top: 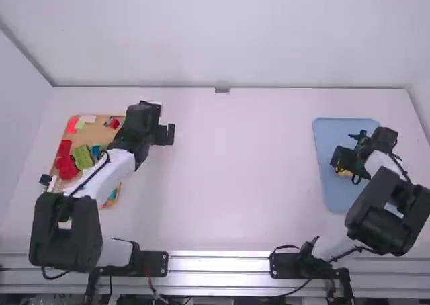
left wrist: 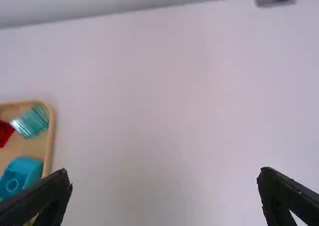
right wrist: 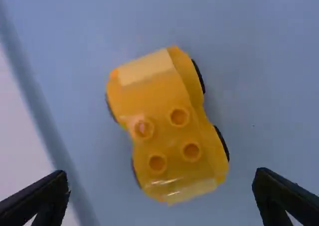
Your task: Assemble lego blocks to make yellow taxi
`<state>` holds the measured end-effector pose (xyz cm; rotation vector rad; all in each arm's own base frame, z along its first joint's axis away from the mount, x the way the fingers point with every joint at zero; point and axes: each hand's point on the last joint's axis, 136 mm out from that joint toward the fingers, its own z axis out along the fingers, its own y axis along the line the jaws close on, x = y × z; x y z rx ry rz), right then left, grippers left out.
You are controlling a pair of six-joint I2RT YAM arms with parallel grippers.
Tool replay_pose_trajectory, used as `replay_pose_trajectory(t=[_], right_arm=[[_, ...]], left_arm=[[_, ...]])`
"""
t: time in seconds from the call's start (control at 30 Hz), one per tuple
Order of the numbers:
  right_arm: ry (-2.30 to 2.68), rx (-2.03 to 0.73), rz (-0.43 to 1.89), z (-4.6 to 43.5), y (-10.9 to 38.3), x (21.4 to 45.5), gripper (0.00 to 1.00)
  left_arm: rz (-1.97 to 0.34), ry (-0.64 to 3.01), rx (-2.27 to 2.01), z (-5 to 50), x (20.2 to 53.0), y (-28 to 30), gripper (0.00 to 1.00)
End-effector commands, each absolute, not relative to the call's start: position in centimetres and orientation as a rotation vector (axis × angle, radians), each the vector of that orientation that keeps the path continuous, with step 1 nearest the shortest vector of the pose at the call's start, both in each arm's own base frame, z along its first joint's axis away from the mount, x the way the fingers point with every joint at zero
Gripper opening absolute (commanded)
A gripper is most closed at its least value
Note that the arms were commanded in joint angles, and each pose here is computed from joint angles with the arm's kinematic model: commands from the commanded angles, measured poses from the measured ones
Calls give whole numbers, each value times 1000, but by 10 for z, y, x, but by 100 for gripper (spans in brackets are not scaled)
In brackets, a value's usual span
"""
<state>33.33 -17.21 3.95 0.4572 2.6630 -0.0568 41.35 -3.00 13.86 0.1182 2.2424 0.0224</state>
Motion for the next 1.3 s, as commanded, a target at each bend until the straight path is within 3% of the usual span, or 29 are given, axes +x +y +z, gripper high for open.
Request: replay_pose_trajectory(t=[0.0, 0.63, 0.87, 1.27], right_arm=[[2545, 383, -101, 91, -167, 354, 99], [2193, -201, 16, 245, 10, 337, 98], [2130, -104, -14, 249, 5, 331, 90], [1919, -11, 15, 261, 3, 311, 69]], left_arm=[[46, 2185, 53, 165, 407, -29, 99], [-31, 1981, -42, 268, 336, -22, 98], [-11, 1908, 5, 273, 329, -10, 91], [0, 1754, 0, 266, 299, 0, 68]])
